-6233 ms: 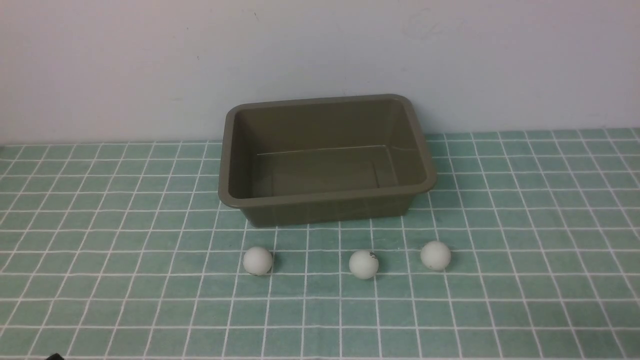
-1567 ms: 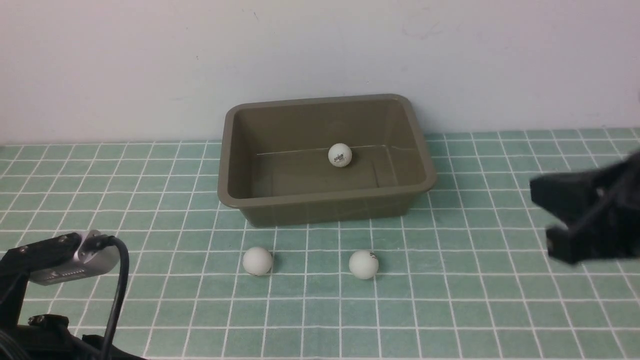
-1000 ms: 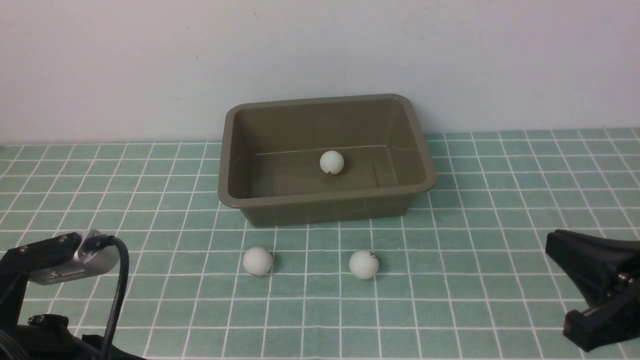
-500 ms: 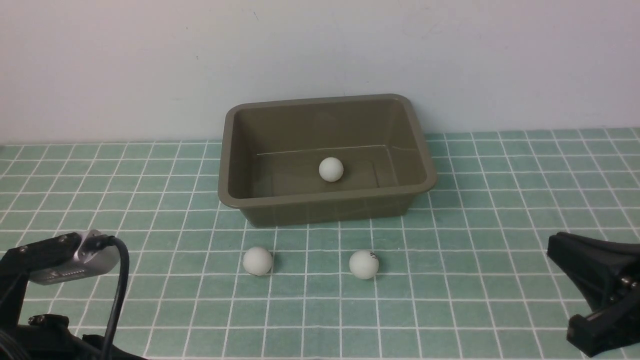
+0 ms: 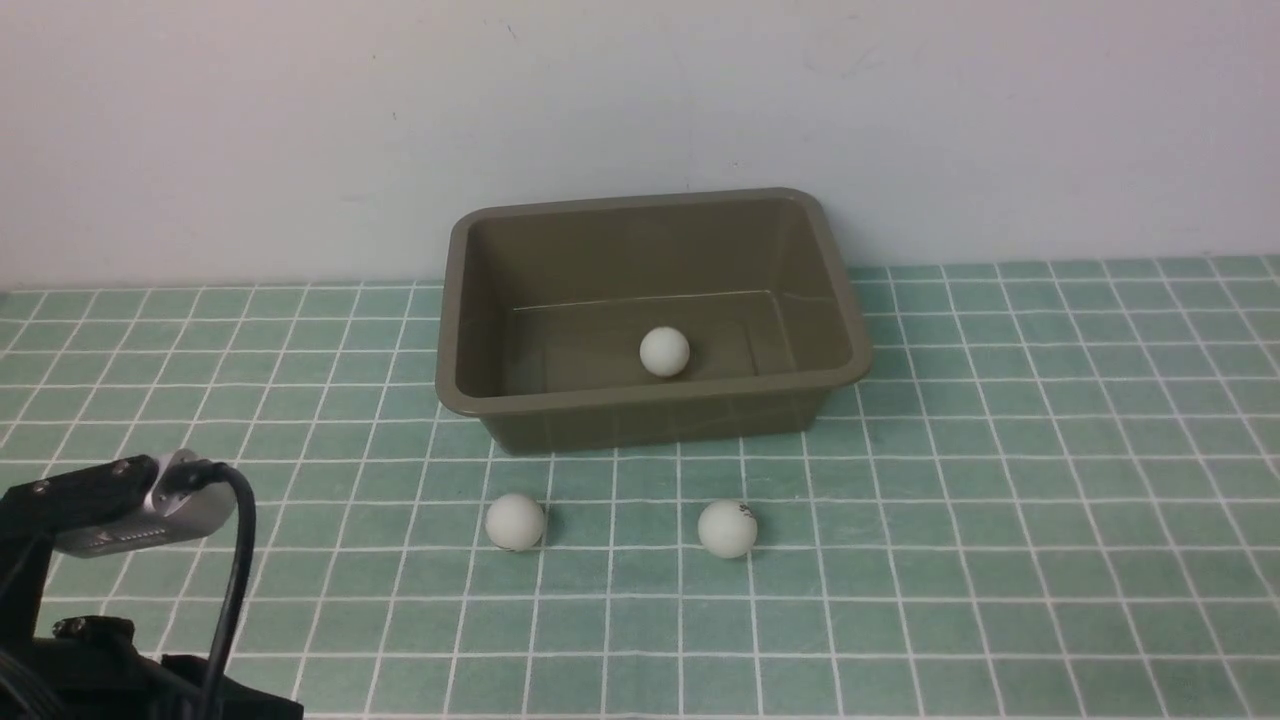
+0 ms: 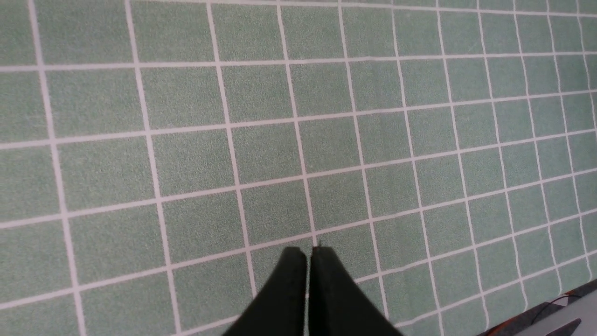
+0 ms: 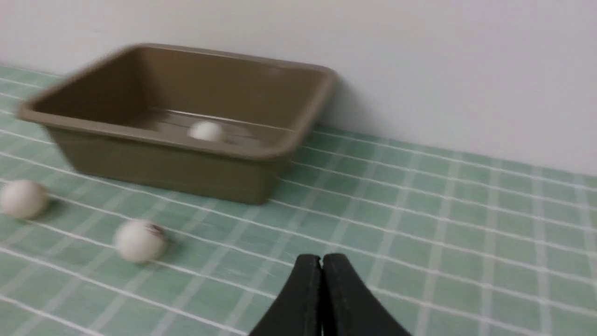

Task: Put the table tennis balls in the box on the green coffee tablecloth.
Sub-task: 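Reach for and grasp a ping pong ball on the table beside the basket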

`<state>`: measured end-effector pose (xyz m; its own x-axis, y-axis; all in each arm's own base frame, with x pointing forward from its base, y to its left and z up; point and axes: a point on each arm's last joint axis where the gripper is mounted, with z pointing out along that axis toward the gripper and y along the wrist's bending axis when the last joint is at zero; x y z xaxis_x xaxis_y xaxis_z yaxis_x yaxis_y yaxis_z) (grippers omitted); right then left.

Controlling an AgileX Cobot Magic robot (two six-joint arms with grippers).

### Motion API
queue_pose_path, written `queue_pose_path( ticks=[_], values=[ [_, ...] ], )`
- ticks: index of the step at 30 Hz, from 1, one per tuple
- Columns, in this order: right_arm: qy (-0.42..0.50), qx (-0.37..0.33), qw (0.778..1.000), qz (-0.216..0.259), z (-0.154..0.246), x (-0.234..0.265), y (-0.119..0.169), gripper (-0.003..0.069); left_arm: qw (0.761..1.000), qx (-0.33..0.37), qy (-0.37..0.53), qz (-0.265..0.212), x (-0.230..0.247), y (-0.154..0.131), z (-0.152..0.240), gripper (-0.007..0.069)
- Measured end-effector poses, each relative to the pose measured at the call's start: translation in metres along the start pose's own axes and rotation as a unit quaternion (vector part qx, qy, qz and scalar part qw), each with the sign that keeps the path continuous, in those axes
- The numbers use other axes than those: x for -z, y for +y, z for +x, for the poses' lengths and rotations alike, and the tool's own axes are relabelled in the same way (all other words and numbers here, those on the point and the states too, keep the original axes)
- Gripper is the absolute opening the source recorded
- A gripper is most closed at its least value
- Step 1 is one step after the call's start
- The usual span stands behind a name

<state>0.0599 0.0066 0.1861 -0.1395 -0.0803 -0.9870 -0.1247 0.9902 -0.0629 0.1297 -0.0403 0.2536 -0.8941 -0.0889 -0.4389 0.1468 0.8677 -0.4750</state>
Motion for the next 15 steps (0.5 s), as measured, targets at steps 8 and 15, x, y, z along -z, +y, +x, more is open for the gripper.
queue_pose_path(
  ticks=[8,15],
  values=[
    [0.003,-0.001,1.000,0.003,0.0029,0.0041,-0.0004,-0.0018,1.000,-0.001,-0.001,-0.001,0.0000,0.0002,-0.0001,-0.0003],
    [0.013,-0.004,1.000,0.009,0.0047,0.0043,-0.0009,-0.0018,1.000,-0.001,-0.001,-0.002,0.0000,0.0004,-0.0001,-0.0003]
  ],
)
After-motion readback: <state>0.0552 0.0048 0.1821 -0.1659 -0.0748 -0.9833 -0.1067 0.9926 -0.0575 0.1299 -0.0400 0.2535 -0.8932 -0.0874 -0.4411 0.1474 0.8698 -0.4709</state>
